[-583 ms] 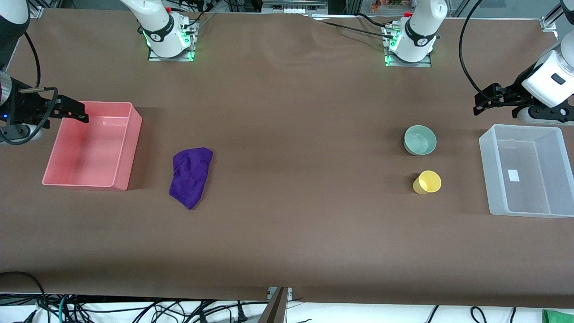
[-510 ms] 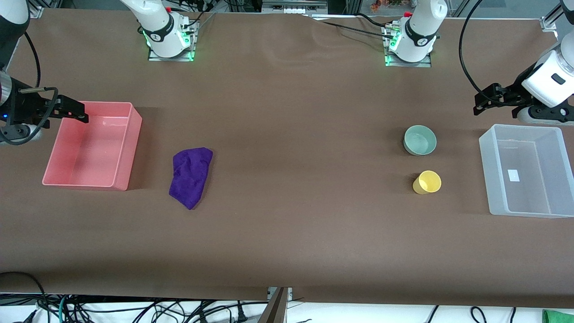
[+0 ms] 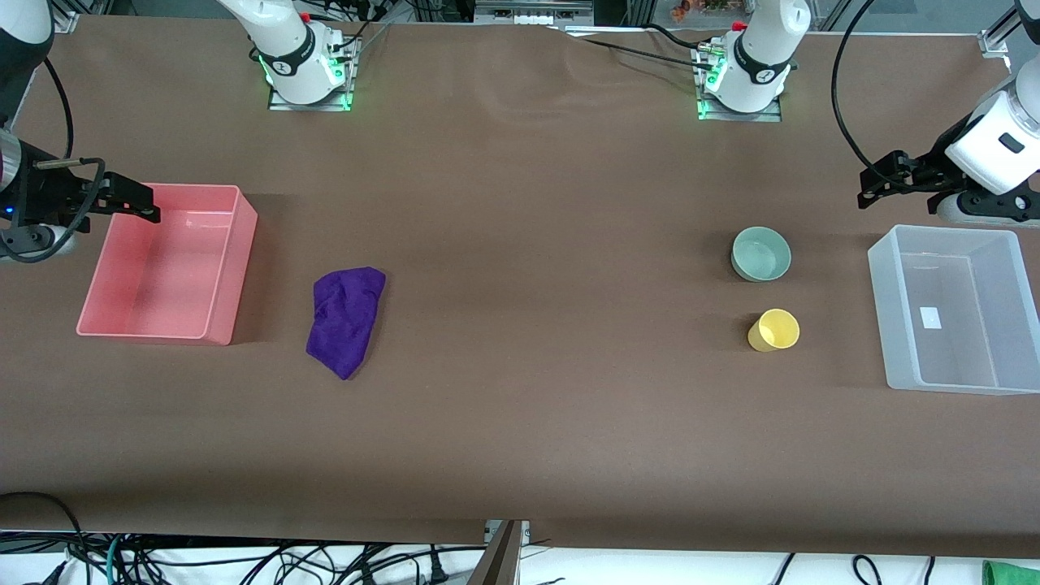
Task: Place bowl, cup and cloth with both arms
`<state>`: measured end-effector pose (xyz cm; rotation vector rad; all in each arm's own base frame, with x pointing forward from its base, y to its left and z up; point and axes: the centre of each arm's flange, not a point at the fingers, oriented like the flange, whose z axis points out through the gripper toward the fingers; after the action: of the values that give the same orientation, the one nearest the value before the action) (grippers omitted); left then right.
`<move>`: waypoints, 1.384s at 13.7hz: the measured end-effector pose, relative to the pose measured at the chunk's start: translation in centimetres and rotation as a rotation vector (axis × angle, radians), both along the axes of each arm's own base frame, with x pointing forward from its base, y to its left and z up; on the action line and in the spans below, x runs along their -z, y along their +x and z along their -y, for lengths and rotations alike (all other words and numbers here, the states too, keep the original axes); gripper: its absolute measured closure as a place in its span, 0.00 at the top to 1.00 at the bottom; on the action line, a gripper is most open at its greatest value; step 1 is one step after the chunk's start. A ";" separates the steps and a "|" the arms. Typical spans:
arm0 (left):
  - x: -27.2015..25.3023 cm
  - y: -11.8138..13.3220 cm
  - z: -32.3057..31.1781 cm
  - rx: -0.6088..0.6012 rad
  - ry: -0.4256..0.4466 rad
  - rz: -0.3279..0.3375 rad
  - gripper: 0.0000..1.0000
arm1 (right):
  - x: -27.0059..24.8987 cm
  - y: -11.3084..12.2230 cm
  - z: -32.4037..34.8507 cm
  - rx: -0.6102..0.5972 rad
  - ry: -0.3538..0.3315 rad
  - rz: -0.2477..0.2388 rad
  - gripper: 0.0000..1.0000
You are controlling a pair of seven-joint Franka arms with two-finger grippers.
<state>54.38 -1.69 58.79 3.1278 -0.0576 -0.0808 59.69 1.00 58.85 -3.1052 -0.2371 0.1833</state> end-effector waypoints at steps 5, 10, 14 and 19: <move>0.0 0.0 0.0 0.000 0.000 -0.004 1.00 | 0.0 0.0 0.0 0.000 0.000 0.001 1.00; 0.5 -0.2 0.0 0.001 0.001 -0.034 1.00 | 0.0 0.0 0.0 0.000 0.000 0.001 1.00; 5.2 -0.3 -1.0 -0.022 -0.014 -0.212 1.00 | 0.0 0.0 0.0 0.000 0.000 0.001 1.00; 15.9 1.9 -1.6 -0.039 -0.032 -0.282 1.00 | 1.6 0.8 0.1 0.000 -0.004 -0.010 1.00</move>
<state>56.26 -0.10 42.84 3.0489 0.0059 -0.5127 60.52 0.92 57.21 -3.1079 -0.2368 0.1998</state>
